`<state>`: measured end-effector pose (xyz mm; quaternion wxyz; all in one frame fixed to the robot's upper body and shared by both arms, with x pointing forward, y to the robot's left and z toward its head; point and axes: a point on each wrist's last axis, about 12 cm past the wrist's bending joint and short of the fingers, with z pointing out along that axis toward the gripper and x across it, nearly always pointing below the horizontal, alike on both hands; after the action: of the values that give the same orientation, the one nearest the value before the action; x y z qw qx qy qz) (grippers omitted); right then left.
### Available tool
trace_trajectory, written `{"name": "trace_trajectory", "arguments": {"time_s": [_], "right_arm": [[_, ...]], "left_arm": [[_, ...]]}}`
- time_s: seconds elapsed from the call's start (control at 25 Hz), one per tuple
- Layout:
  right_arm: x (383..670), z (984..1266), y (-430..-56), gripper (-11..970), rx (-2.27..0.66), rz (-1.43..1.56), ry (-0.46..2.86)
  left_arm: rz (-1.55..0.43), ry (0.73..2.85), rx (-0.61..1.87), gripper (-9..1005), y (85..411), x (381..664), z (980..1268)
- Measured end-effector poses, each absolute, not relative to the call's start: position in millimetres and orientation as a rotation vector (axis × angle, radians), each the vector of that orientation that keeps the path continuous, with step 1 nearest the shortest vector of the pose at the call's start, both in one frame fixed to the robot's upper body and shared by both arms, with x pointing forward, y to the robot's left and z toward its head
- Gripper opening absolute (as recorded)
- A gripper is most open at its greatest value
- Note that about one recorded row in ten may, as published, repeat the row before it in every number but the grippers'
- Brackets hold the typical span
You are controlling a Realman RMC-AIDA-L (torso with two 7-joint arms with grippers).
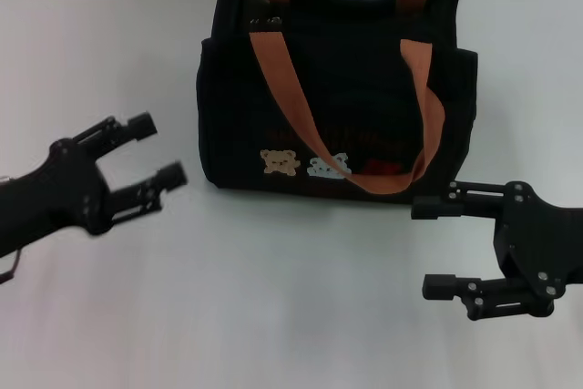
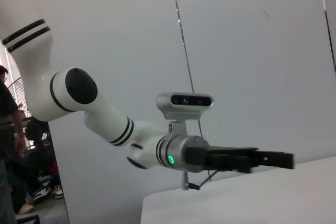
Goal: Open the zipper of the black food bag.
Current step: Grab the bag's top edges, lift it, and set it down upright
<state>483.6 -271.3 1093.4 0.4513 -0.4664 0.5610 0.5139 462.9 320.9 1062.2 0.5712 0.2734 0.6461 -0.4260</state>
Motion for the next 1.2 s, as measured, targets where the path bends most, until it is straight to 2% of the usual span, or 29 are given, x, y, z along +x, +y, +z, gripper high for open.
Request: {"name": "trace_trajectory", "arguments": {"time_s": [0.28, 0.36, 0.56, 0.76, 0.96, 1.2], "right_arm": [[484, 1092, -267, 774, -1.148, 1.277, 1.388], [483, 1090, -265, 773, -1.143, 1.289, 1.39], [482, 1089, -265, 771, -1.14, 1.29, 1.387], [481, 1085, -264, 769, -1.12, 1.291, 1.398], [481, 1084, -264, 767, -1.122, 1.284, 1.407], [481, 1084, -264, 765, -1.114, 1.283, 1.404]], "left_arm": [[-0.951, 1.569, 0.597, 856, 292, 489, 1047], [-0.902, 1.604, 0.6, 855, 275, 505, 1039], [-0.864, 1.64, 0.594, 853, 262, 517, 1034], [-0.839, 1.622, 0.619, 667, 256, 518, 1033], [-0.828, 1.606, 0.586, 427, 259, 518, 1034], [-0.81, 1.595, 0.592, 251, 261, 515, 1033]]}}
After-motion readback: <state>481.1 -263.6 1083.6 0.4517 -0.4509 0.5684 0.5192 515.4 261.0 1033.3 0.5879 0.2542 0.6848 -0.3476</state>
